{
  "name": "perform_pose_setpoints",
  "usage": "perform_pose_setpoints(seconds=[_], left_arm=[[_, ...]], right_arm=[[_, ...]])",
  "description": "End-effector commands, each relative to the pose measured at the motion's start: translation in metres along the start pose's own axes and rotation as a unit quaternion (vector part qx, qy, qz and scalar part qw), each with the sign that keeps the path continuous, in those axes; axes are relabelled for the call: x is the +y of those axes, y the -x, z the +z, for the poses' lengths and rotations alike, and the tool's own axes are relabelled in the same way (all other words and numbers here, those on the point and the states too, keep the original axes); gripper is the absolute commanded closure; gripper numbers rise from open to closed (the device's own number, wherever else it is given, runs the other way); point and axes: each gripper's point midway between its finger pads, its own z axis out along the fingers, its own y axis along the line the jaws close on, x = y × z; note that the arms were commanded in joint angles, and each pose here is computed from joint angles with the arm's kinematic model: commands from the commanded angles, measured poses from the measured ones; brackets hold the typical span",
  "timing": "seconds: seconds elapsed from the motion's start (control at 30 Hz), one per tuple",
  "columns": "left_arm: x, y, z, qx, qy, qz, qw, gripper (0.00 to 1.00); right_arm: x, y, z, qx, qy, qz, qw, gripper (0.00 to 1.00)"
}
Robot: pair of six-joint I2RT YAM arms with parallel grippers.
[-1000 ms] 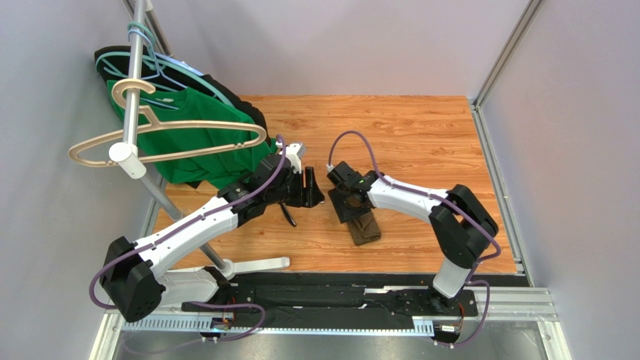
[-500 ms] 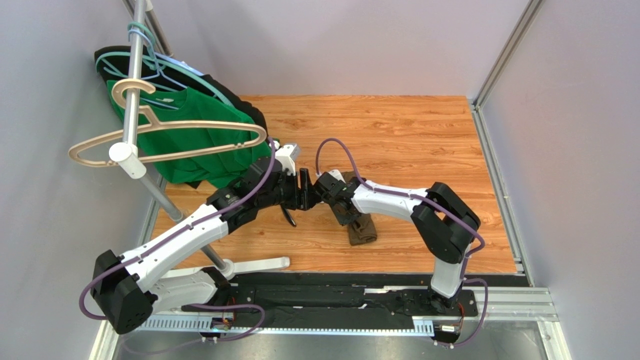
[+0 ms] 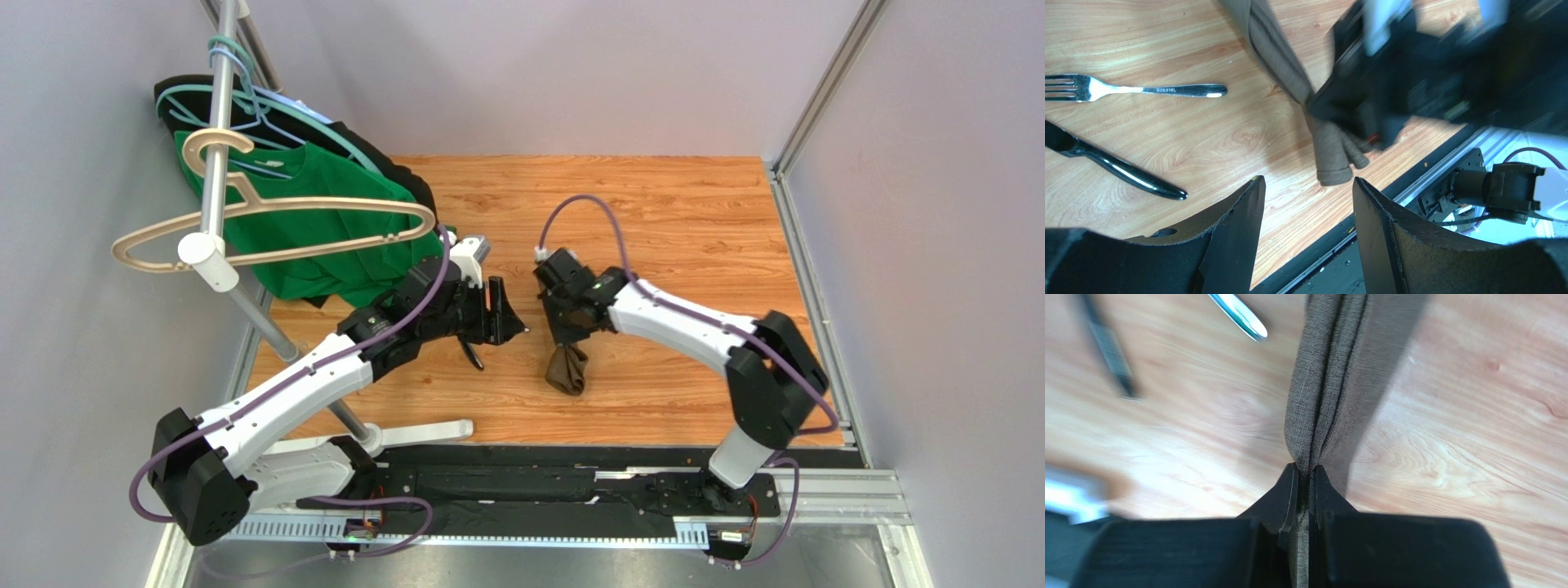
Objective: Fold the napkin into a case and place the utensils inside
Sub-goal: Turn over the 2/3 rectangle folded napkin from the folded napkin.
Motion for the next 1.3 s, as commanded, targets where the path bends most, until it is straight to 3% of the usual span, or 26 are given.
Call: perform_pose_setpoints(seconds=[0.0, 0.2, 0.47, 0.7, 1.1, 1.27], left_arm=[[-0.007, 0.011, -0.008, -0.014, -0.007, 0.008, 1.000, 0.37], [-0.010, 0.012, -0.002, -0.006, -0.012, 0.008, 1.000, 0.37], [-0.011, 0.010, 0.007, 0.006, -0.014, 0.008, 1.000, 0.37], [-0.011, 0.008, 0.016, 0.011, -0.018, 0.007, 1.000, 0.37], [-0.011, -0.001, 0.055, 0.043, -0.025, 0.009, 0.999, 0.40], [-0.012, -0.006, 0.081, 0.059, -0.027, 0.015, 0.998, 0.40]], right_arm=[[0.023, 0.057, -0.046, -0.059, 0.167, 0.095, 0.980, 1.00], [0.039, 0.067, -0.050, -0.048, 0.358, 0.157, 0.919, 1.00], [0.035, 0.049, -0.021, -0.012, 0.447, 0.242, 0.861, 1.00], [0.008, 0.030, -0.007, -0.023, 0.463, 0.284, 0.839, 1.00], [-0.056, -0.005, 0.005, -0.060, 0.428, 0.369, 0.823, 1.00], [-0.073, -0.024, 0.013, -0.056, 0.400, 0.384, 0.830, 0.95]])
